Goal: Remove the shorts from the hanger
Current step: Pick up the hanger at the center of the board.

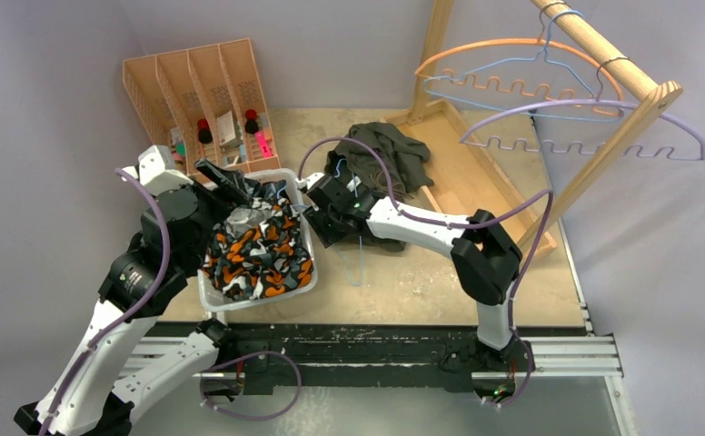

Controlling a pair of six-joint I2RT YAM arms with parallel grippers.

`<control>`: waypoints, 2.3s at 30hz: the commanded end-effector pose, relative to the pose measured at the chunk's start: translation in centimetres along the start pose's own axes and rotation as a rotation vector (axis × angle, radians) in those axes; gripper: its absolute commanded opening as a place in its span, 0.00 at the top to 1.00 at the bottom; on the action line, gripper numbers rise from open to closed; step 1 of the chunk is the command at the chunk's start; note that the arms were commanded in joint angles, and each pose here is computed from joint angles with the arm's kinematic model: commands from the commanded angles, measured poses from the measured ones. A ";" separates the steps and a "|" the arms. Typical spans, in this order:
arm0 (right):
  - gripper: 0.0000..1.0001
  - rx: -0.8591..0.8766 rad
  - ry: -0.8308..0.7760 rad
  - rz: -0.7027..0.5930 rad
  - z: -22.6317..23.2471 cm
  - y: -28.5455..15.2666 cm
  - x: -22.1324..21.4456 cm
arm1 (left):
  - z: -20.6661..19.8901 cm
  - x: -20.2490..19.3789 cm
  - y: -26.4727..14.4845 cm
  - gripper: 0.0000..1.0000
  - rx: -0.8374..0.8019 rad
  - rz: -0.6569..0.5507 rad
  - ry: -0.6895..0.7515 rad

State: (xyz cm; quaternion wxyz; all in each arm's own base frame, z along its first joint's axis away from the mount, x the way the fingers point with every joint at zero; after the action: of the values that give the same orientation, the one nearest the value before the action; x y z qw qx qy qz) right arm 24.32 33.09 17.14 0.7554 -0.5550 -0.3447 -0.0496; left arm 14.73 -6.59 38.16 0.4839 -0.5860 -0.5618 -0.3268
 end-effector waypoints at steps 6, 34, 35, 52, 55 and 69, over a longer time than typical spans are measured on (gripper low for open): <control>0.86 -0.052 0.050 -0.174 0.8 -2.3 2.3 | -0.1 1.3 -0.4 0.24 0.004 -0.035 -0.036; 1.00 0.416 0.304 -0.517 2.8 -15.7 8.1 | -3.8 -0.6 2.2 0.19 -0.157 0.077 -0.084; 1.00 0.420 0.308 -0.515 2.8 -15.7 8.1 | -4.6 -0.9 2.8 0.19 -0.189 0.092 -0.090; 1.00 0.507 0.350 -0.514 3.2 -16.2 7.7 | -8.8 -0.9 8.2 0.40 -0.173 0.045 -0.089; 1.00 0.513 0.351 -0.520 3.2 -16.3 7.7 | -9.2 -0.2 8.8 0.48 -0.155 0.019 -0.069; 1.00 0.536 0.341 -0.553 3.3 -17.4 8.2 | -10.3 -0.7 9.6 0.77 -0.250 0.066 0.092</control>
State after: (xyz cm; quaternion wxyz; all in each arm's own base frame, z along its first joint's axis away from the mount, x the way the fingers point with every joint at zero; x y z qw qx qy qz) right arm 21.41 32.47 32.76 0.8785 -0.2675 -0.3273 -0.2226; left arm 26.24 -15.86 36.28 0.4674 -0.6523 -0.4769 -0.3586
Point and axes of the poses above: each gripper's point midway between its finger pads, its own y axis out along the fingers, its own z axis along the line the jaws close on, x = y × z, the point moved 10 cm from there along -y, back along the fingers, and after that the axes turned 14 degrees about y, right-handed, at the moved point
